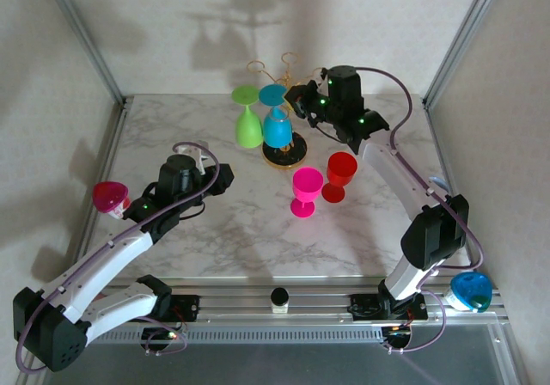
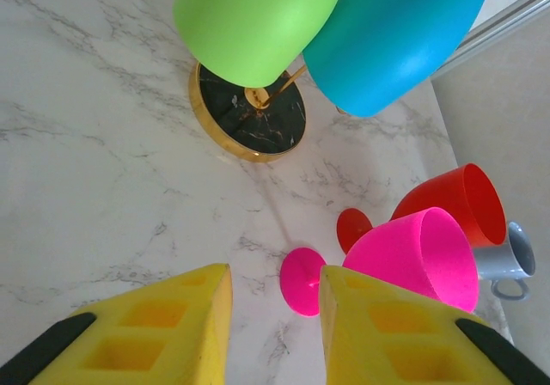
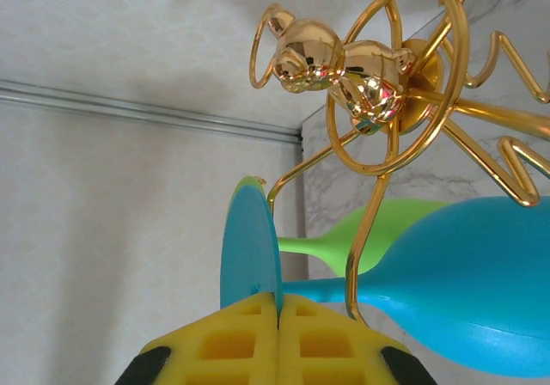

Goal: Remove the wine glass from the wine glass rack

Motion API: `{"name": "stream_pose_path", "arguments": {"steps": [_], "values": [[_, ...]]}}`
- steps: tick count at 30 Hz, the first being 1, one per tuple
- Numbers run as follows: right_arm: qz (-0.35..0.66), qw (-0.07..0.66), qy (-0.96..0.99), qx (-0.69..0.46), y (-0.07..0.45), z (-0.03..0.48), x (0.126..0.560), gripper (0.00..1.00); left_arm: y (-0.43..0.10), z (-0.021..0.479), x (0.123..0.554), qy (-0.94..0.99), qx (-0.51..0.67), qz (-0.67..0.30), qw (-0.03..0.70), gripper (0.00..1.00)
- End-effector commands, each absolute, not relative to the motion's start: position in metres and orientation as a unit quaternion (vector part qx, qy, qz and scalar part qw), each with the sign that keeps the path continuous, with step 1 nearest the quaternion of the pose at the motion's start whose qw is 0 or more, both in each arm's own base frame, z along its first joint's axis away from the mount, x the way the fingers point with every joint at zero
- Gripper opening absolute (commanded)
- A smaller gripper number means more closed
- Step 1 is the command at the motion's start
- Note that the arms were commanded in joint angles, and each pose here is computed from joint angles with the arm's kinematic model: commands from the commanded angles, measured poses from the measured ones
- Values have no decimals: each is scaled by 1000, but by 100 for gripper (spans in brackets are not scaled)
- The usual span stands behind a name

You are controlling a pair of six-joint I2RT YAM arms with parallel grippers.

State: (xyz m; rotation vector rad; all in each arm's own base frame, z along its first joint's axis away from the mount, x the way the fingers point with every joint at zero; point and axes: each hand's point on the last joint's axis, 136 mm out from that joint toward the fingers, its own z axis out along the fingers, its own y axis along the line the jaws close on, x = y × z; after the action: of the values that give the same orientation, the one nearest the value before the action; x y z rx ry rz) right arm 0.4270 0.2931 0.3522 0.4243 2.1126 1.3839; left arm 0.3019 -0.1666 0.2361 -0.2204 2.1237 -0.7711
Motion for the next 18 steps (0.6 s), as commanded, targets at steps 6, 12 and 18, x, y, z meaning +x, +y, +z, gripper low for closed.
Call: {"name": "stream_pose_path", "arguments": {"steps": [6,12,18], "values": [[504,305,797,133,295,364,427,0,-159,241,304,840,-99,-306,438,33],[502,302,801,123,299,364,424,0,-158,240,304,840,-100,-305,439,33],[503,298,803,113,304,365,418,0,-156,240,303,839,-101,-304,440,33]]}}
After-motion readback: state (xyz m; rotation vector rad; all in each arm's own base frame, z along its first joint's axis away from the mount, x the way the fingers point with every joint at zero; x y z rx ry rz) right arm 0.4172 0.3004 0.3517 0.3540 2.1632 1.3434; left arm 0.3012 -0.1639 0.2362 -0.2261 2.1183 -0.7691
